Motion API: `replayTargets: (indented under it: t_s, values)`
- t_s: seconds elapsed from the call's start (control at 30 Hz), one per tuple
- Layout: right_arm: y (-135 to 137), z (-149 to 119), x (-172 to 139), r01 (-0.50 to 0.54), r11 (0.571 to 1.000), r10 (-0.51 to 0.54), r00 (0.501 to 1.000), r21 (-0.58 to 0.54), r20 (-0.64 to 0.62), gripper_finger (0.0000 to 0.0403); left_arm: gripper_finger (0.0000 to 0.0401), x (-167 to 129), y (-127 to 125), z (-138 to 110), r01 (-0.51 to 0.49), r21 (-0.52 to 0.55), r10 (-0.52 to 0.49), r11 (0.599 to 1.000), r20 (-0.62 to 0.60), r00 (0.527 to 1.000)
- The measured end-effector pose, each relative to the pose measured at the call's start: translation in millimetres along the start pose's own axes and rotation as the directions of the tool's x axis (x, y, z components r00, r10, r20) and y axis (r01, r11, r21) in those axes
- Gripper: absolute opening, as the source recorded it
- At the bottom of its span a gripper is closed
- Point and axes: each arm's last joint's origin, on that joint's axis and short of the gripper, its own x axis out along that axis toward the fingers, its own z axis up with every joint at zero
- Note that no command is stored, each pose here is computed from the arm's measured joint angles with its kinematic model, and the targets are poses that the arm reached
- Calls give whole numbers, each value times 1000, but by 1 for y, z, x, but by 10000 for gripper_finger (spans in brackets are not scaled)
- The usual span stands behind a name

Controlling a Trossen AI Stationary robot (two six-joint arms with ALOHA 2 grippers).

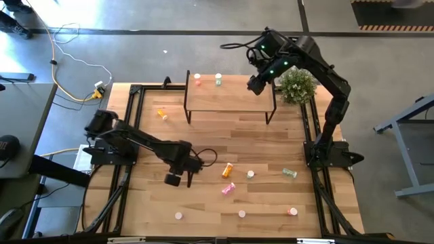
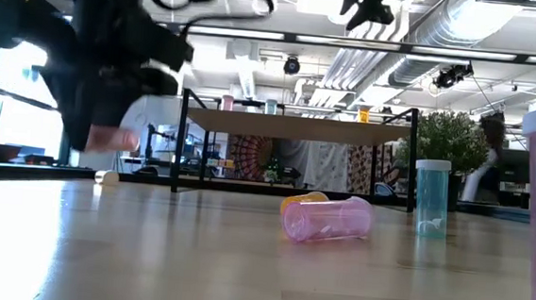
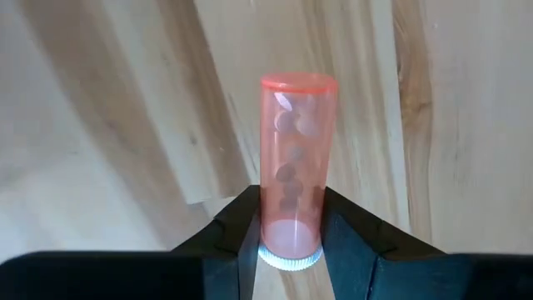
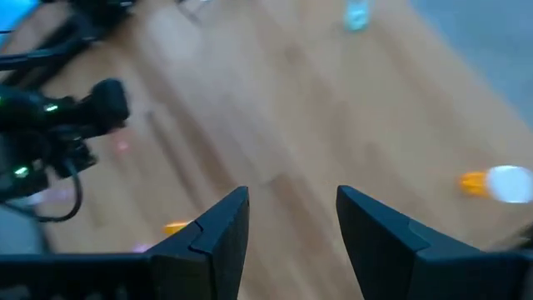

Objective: Pick and place medicine bottles onto shelf by color
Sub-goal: Put the top pink pill bottle on the shelf aligned with the other pink pill bottle

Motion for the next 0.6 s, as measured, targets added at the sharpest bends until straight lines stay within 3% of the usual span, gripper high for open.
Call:
replayTargets:
  t_s: [0.33, 0.47, 0.6]
  values:
    - [25, -6, 5, -172, 984, 175, 983, 55, -55, 172, 97, -48, -13, -23, -250, 57, 237, 967, 174, 956]
    - [38, -9, 6, -235, 969, 241, 967, 81, -80, 172, 97, -63, -16, -31, -387, 101, 355, 917, 241, 903]
    - [51, -11, 8, -271, 956, 281, 956, 114, -86, 172, 97, -74, -18, -36, -522, 148, 468, 840, 288, 835]
